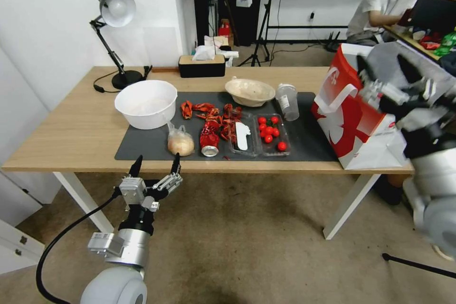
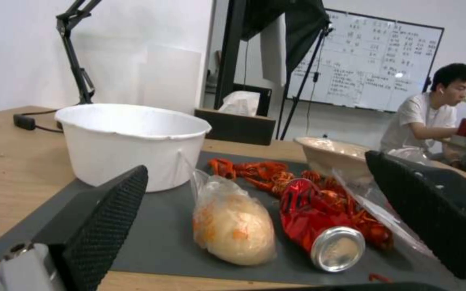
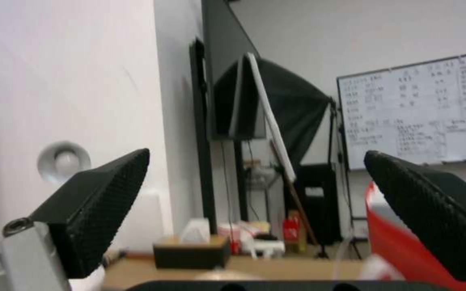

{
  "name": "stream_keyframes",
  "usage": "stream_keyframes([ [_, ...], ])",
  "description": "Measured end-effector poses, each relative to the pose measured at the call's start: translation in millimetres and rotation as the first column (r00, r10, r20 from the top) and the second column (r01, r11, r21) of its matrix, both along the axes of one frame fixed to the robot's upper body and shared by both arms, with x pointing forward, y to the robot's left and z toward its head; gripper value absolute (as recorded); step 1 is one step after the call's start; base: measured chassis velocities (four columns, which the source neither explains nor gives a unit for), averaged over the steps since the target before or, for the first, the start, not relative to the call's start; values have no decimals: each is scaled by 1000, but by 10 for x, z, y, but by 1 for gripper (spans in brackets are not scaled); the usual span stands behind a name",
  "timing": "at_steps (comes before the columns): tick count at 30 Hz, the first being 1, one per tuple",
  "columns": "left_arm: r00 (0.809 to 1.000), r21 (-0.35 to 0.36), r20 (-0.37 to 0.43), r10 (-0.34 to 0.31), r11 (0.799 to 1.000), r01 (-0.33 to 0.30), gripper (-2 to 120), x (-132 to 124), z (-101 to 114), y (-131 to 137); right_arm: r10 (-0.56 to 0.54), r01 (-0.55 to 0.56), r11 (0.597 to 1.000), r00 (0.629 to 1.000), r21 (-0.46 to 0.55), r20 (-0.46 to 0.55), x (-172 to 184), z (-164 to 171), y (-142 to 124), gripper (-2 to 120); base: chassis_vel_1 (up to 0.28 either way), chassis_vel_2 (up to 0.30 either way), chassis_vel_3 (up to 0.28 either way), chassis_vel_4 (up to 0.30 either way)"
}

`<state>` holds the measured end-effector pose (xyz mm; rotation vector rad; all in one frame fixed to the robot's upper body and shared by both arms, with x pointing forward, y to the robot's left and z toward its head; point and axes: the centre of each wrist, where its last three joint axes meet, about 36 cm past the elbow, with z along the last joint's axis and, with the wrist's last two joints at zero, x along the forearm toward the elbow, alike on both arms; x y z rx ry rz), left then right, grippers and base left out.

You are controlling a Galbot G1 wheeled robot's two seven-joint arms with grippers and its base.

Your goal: Pick up the trash from the table and place it into the takeout bag.

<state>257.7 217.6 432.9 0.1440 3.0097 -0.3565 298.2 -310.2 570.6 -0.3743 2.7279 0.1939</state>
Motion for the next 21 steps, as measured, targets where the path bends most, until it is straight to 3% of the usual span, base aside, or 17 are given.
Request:
stream_keyframes([
  [10, 1000, 0, 3, -2, 1000, 2, 100, 29, -26, 32, -92, 78, 994, 978, -76, -190, -408, -633, 112, 100, 0, 0, 0, 0],
  [21, 1000, 0, 4, -4, 1000, 4, 100, 35, -38, 30, -140, 107, 987, 934, -118, -328, -561, -1104, 128, 100, 0, 0, 0, 0],
])
